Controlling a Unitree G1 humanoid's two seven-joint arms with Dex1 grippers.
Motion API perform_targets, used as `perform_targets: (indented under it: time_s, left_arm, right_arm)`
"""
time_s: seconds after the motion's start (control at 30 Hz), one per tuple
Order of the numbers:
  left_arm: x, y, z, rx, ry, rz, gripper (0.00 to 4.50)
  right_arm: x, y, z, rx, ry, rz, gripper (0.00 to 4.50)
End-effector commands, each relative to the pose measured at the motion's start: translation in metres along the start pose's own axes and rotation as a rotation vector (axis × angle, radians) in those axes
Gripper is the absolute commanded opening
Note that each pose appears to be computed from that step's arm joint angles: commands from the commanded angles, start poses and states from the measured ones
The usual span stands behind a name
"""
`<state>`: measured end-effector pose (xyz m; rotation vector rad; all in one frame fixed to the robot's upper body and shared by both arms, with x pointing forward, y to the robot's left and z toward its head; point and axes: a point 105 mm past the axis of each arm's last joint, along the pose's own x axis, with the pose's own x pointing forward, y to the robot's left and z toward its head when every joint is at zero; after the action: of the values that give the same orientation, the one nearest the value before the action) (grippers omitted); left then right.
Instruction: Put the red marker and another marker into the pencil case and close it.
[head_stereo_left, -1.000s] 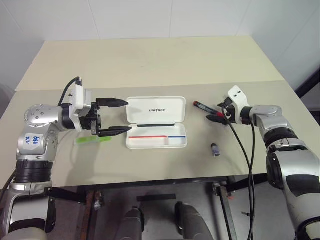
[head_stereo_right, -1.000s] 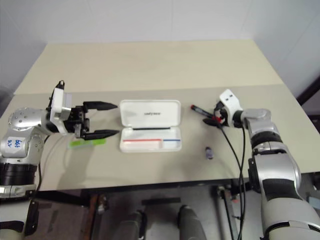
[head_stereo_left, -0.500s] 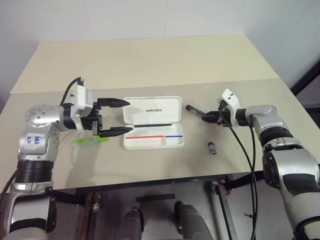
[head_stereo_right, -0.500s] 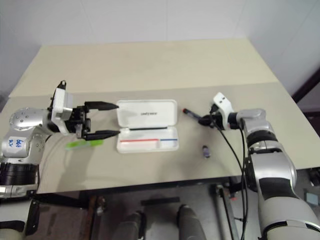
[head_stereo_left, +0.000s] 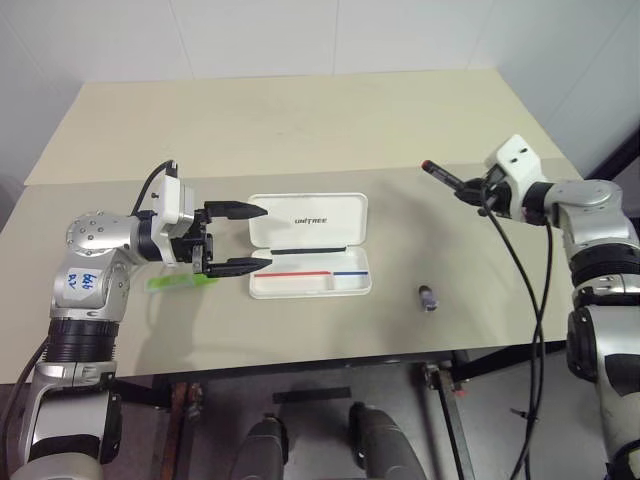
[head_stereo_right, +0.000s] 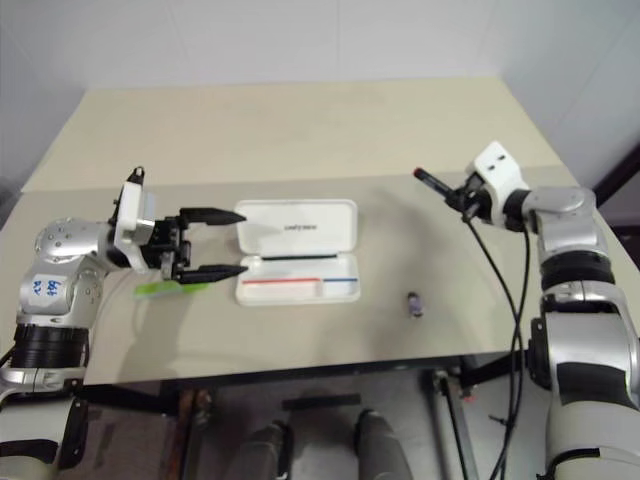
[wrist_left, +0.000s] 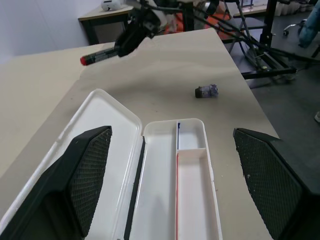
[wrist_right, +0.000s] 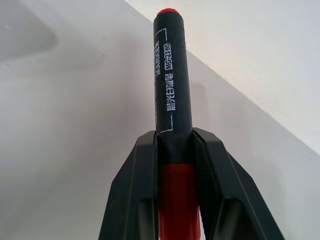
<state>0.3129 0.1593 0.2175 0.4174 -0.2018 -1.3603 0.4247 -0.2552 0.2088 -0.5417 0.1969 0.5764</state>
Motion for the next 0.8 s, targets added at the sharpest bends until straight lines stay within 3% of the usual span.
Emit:
perform_targets:
  time_s: [0.03, 0.2, 0.37, 0.57, 0.8]
  left_arm:
    - [-0.009, 0.000, -0.001, 0.018, 0.014, 0.020, 4.13]
    - [-0.024, -0.005, -0.009, -0.002, 0.065, 0.030, 4.13]
    - [-0.034, -0.006, -0.012, -0.008, 0.091, 0.064, 4.13]
    - [-0.039, -0.003, -0.018, -0.013, 0.102, 0.099, 4.13]
    - [-0.040, -0.001, -0.023, -0.012, 0.109, 0.103, 4.13]
  right_arm:
    - [-0.017, 0.020, 0.035, -0.016, -0.120, 0.101, 0.60]
    - [-0.028, 0.083, 0.065, -0.004, -0.238, 0.284, 0.60]
    - [-0.024, 0.123, 0.077, -0.017, -0.292, 0.411, 0.60]
    - [0.004, 0.161, 0.063, -0.096, -0.261, 0.544, 0.60]
    - [0.046, 0.174, 0.060, -0.259, -0.248, 0.576, 0.60]
